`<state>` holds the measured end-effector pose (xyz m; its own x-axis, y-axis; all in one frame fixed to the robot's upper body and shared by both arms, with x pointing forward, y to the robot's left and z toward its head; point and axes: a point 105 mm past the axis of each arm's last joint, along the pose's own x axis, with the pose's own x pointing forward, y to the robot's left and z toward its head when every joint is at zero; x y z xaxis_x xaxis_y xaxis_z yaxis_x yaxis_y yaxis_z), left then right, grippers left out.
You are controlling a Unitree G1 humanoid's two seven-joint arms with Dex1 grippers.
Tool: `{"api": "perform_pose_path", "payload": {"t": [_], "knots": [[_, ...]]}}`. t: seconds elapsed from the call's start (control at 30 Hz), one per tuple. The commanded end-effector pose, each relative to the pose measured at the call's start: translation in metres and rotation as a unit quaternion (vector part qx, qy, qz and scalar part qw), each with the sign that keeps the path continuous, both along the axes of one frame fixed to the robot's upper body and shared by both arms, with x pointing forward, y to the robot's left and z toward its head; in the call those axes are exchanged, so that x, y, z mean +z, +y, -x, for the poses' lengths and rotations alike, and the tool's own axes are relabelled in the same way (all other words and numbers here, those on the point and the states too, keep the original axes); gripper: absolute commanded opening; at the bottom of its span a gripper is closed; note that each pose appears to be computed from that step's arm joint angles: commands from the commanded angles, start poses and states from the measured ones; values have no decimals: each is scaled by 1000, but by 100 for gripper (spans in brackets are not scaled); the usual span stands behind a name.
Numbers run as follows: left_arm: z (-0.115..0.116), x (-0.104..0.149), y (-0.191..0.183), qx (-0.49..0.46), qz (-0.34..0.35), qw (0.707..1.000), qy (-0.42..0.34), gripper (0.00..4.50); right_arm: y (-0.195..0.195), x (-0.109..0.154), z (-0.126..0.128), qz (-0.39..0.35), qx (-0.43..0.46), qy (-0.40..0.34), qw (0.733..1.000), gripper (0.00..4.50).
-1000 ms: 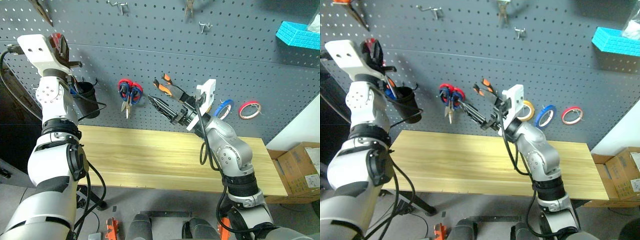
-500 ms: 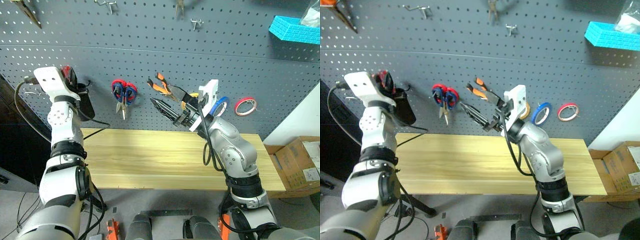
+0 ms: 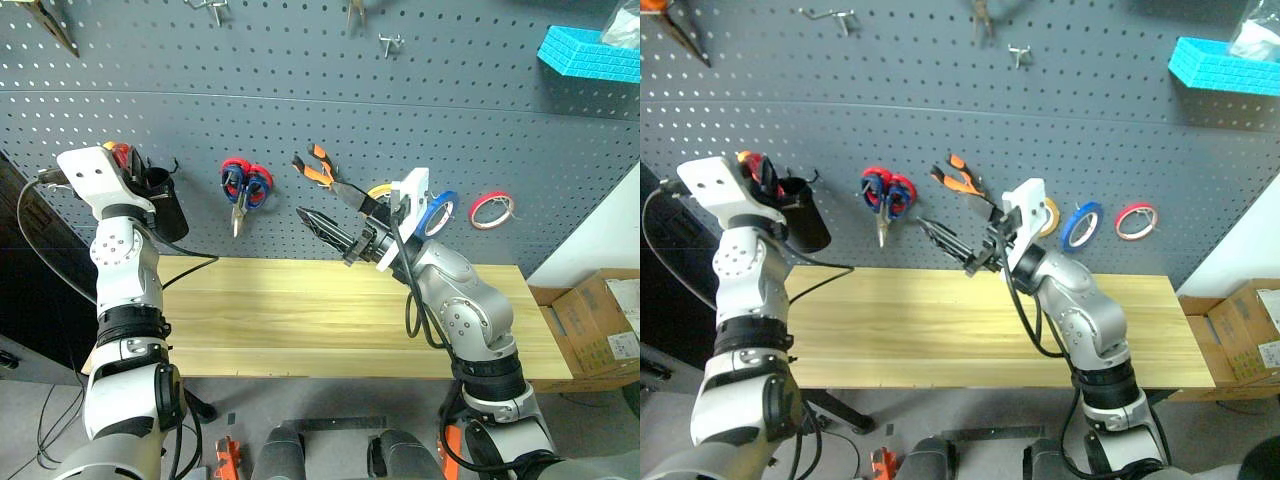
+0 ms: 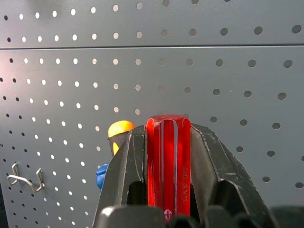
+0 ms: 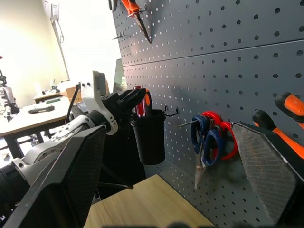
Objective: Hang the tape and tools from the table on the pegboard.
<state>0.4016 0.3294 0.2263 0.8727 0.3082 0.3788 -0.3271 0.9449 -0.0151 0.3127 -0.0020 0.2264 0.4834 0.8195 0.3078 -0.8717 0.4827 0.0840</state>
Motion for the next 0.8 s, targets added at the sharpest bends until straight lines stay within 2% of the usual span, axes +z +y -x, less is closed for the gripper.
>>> {"api": "perform_pose_path", "payload": {"t": [0.03, 0.2, 0.5, 0.57, 0.8], "knots": [[3, 13, 1, 3, -1, 1000, -20, 87, 3, 14, 9, -10, 18, -27, 999, 450], [2, 13, 1, 3, -1, 1000, -18, 87, 3, 14, 10, -10, 21, -27, 999, 450], [-2, 21, 0, -4, -7, 1000, -22, 400, 3, 15, 9, -9, 21, -28, 999, 450], [-2, 22, 0, -3, -7, 1000, -23, 446, 3, 15, 8, -9, 21, -29, 999, 450], [-2, 30, -4, -4, 3, 999, -34, 446, 2, 16, 7, -8, 18, -34, 999, 450]]}}
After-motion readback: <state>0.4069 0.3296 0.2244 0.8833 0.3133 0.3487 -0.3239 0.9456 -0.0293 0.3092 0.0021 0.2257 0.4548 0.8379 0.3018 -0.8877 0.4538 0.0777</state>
